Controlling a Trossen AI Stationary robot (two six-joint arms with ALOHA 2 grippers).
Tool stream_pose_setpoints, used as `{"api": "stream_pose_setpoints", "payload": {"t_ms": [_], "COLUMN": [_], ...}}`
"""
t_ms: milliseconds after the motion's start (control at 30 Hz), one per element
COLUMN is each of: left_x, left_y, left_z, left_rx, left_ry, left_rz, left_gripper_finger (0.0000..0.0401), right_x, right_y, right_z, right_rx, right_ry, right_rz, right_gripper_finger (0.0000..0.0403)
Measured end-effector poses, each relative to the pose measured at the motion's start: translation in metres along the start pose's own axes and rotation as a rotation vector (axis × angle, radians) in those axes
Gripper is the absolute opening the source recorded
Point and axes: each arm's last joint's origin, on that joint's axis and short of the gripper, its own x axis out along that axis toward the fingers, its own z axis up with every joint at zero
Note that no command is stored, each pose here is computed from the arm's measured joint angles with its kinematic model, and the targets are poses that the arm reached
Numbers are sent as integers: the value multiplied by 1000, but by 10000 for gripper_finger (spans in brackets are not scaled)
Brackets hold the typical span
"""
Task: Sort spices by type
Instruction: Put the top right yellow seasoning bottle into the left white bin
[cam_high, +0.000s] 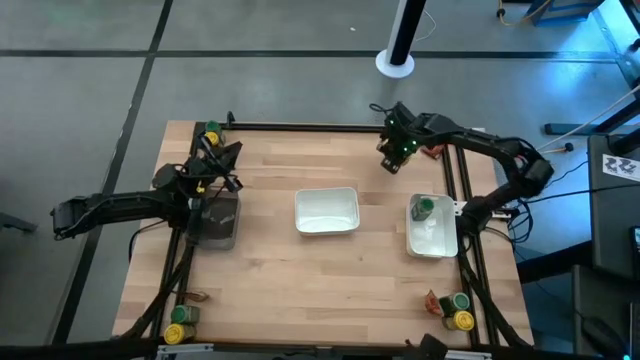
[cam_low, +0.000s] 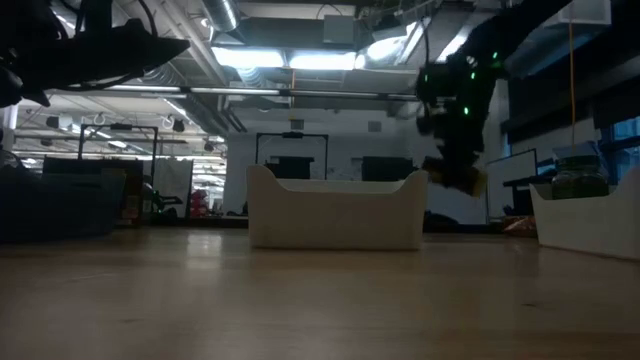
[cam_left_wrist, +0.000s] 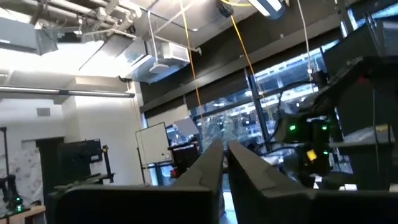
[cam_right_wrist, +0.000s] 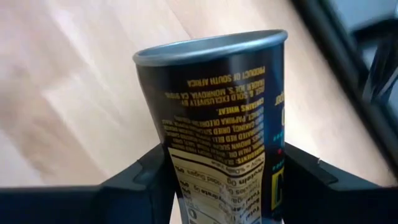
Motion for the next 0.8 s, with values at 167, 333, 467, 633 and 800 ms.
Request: {"api": "stream_pose_setpoints", "payload": {"t_ms": [167,333,467,633,800], "left_x": [1,10,22,40,59], "left_y": [-1,-2,-6,-12,-26], "left_z": [-4,2,3,-2,-6], "left_rx": [-15,-89,-136,-191,-209], "left_ry": [46,64,125,223,296], "left_rz": [-14,-34,-99,-151,-236], "left_gripper_finger": [99,170,199,207,208], "right_x": [-25,-40,-46,-53,-59], "right_y": [26,52,72,96,117], "right_z": [6,15,23,28,30], "right_rx": [-36,-68,-99,-158,-204], "right_ry": [-149,-288,-394,-494,-572], "right_rz": [32,78,120,171,214], "right_gripper_finger": [207,207,207,207,207]}}
